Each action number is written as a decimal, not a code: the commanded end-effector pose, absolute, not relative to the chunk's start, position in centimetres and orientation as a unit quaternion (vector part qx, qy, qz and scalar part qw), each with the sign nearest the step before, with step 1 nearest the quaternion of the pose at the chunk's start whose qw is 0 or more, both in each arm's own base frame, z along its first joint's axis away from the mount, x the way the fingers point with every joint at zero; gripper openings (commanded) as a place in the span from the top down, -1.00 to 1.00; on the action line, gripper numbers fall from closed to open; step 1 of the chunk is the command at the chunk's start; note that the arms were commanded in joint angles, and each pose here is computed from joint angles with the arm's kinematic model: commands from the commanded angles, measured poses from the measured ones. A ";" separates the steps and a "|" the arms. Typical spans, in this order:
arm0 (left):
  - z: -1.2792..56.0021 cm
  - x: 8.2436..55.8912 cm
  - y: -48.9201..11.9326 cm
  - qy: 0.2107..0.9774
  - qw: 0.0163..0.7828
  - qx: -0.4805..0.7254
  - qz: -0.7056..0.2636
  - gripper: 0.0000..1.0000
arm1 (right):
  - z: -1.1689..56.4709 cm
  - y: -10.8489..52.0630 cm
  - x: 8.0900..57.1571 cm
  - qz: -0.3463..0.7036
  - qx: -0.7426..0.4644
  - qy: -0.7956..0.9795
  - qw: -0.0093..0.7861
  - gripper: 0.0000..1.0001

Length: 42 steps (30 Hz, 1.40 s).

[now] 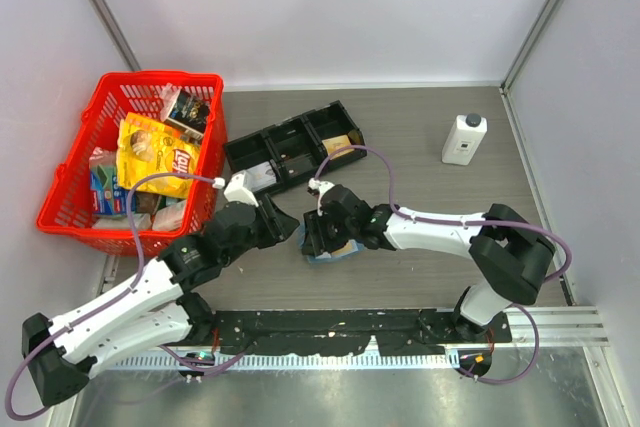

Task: Take the credit cards out of the card holder
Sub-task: Open the card holder at the center of the board.

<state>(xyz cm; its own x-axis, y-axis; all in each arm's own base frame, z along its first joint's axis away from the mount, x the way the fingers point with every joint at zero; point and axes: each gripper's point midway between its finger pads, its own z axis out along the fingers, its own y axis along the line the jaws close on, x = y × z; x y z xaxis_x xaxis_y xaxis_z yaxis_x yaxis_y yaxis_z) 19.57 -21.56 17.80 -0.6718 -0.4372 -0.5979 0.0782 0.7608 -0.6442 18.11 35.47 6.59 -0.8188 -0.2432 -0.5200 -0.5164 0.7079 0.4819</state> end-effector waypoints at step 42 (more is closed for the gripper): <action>13.1 24.5 -27.7 0.875 0.339 -0.164 -0.304 0.64 | 6.0 34.9 20.9 0.422 -0.143 0.868 0.221 0.99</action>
